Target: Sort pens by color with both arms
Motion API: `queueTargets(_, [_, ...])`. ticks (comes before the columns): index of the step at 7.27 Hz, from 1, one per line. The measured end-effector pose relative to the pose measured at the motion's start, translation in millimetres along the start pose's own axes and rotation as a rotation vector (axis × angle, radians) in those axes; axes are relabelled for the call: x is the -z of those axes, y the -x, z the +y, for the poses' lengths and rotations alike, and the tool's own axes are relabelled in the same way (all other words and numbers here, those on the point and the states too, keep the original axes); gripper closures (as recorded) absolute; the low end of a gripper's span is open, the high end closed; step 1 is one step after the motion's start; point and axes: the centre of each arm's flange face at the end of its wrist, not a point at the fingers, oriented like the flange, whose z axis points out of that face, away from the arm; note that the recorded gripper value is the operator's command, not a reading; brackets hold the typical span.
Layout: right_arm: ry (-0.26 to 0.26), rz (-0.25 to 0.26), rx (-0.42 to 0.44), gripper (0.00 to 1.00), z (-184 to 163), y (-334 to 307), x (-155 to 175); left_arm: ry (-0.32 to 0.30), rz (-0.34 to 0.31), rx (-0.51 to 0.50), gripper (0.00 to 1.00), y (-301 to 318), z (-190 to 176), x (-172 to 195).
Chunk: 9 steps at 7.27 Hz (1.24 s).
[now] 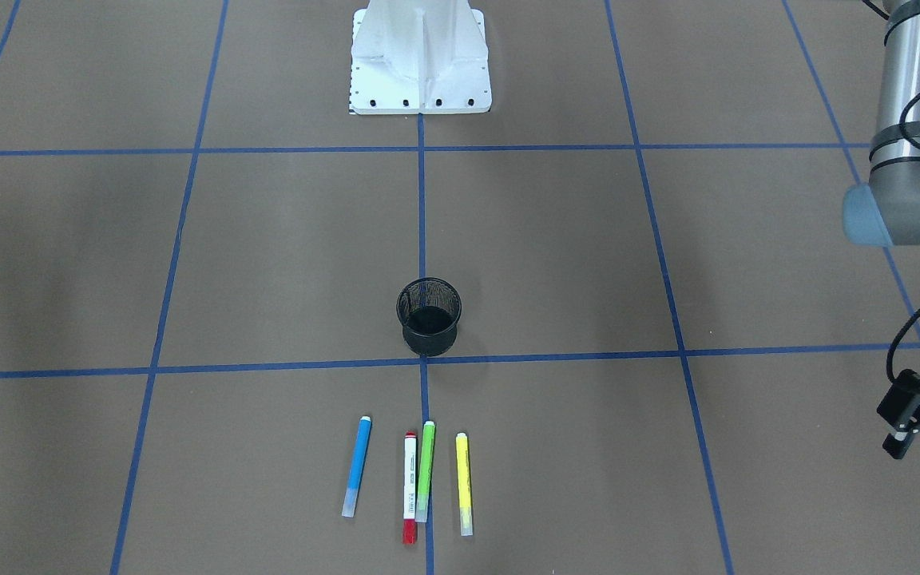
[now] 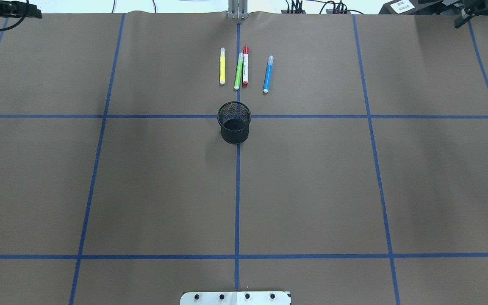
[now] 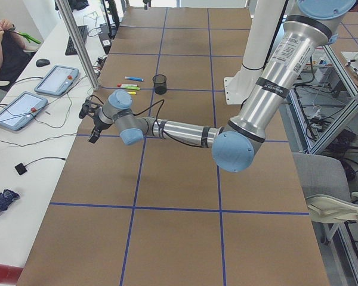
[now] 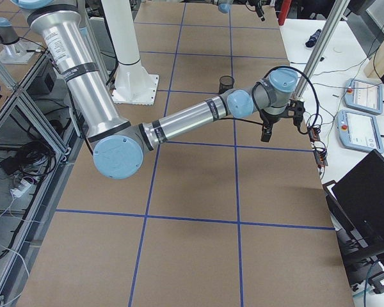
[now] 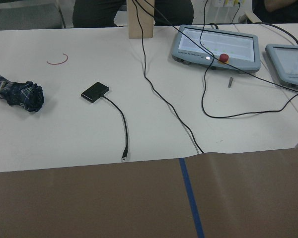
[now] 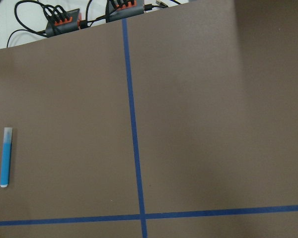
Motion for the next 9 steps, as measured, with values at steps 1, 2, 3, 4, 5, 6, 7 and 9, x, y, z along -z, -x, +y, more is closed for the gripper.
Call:
queueTargets(1, [0.008, 0.004, -0.023, 0.01, 7, -16, -1, 0.097, 0.007, 0.006, 0.00, 31, 2, 9])
queueTargets(2, [0.016, 0.008, -0.044, 0.01, 16, -29, -1, 0.199, 0.036, -0.004, 0.00, 59, 1, 21])
queueTargets(3, [0.028, 0.016, -0.076, 0.01, 26, -39, 3, 0.269, 0.058, -0.016, 0.00, 85, 7, 30])
queueTargets(4, [0.048, 0.028, -0.119, 0.01, 38, -45, 10, 0.305, 0.060, -0.017, 0.00, 107, 19, 34])
queueTargets(5, [0.066, 0.032, -0.155, 0.01, 52, -50, 21, 0.327, 0.057, -0.030, 0.00, 123, 31, 35])
queueTargets(6, [0.074, 0.024, -0.155, 0.01, 63, -56, 29, 0.344, 0.055, -0.069, 0.00, 136, 42, 35])
queueTargets(7, [0.079, 0.017, -0.110, 0.01, 71, -75, 34, 0.365, 0.048, -0.119, 0.00, 152, 49, 38])
queueTargets(9, [0.102, 0.084, 0.014, 0.01, 93, -144, 21, 0.410, 0.023, -0.167, 0.00, 183, 61, 56])
